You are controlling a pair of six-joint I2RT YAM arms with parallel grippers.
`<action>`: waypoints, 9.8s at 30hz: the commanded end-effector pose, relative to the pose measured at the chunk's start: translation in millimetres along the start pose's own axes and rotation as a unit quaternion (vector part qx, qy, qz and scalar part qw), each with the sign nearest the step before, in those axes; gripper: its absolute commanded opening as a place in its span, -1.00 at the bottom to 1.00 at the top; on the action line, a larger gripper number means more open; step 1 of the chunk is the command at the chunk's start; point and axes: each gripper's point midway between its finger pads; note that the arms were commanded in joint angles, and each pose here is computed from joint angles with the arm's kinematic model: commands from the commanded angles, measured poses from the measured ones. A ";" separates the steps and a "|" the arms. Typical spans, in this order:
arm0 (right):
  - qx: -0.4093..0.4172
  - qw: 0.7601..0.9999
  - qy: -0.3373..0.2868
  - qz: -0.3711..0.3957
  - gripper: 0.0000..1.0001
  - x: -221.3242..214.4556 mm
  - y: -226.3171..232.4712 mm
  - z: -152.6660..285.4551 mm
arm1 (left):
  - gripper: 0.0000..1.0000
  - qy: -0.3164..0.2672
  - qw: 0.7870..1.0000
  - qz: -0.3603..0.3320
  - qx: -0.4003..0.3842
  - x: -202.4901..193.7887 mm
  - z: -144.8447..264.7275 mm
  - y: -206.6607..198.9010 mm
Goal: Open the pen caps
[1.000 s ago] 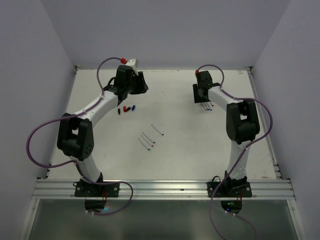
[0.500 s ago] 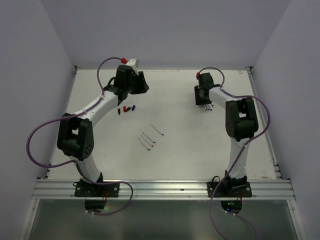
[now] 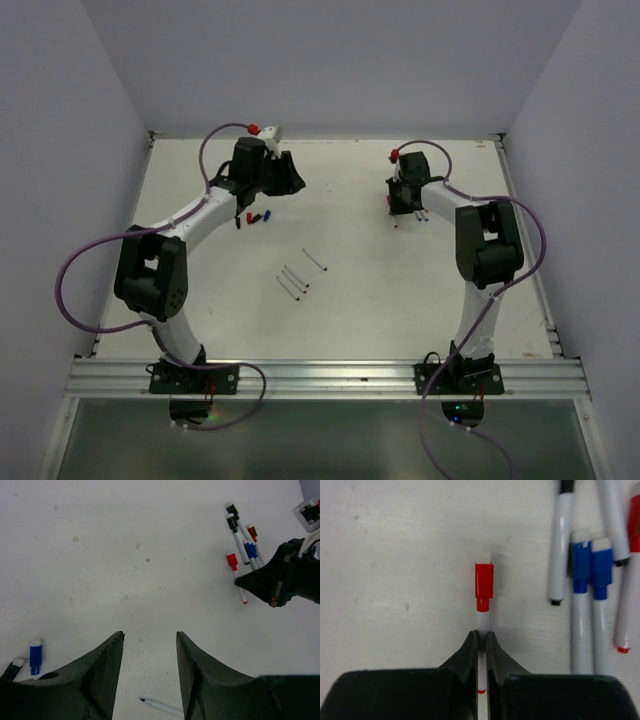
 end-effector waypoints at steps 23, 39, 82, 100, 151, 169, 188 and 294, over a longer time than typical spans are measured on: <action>0.370 0.919 -0.127 0.053 -1.00 23.5 229.5 176.3 | 0.01 0.024 0.957 0.090 -0.276 -25.6 30.8 -84.6; 0.355 0.923 -0.142 0.044 -0.83 21.9 232.2 169.3 | -1.00 0.024 0.945 0.107 -0.307 -26.4 35.6 -92.4; 0.384 0.914 -0.115 0.067 -1.00 -37.1 266.9 154.8 | -1.00 -0.077 0.986 0.121 -0.087 22.8 37.9 -8.1; 0.278 0.956 -0.033 0.088 -1.00 -59.8 215.2 97.5 | -1.00 -0.013 0.996 0.083 0.006 -9.0 0.5 36.0; 0.194 0.960 0.000 0.201 -0.75 -140.5 287.0 63.0 | -0.28 0.117 0.961 -0.063 0.242 -74.0 -51.4 115.9; 0.202 0.958 -0.004 0.206 -0.46 -137.6 289.7 70.1 | -0.17 0.059 0.975 -0.063 0.204 -26.0 -41.2 84.7; 0.100 0.970 -0.147 0.164 0.68 -16.2 225.0 139.1 | -0.14 -0.019 0.986 -0.062 0.154 33.3 8.5 35.6; 0.300 0.936 -0.172 0.061 -1.00 31.8 190.4 181.4 | -0.02 -0.009 0.935 0.165 -0.314 -15.7 46.5 -105.3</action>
Point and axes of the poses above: each gripper's point midway between its finger pads, its own z axis back along the fingers, its own y axis along the line the jaws close on, x = y × z, and after that the axes turned 1 degree about z, right-handed
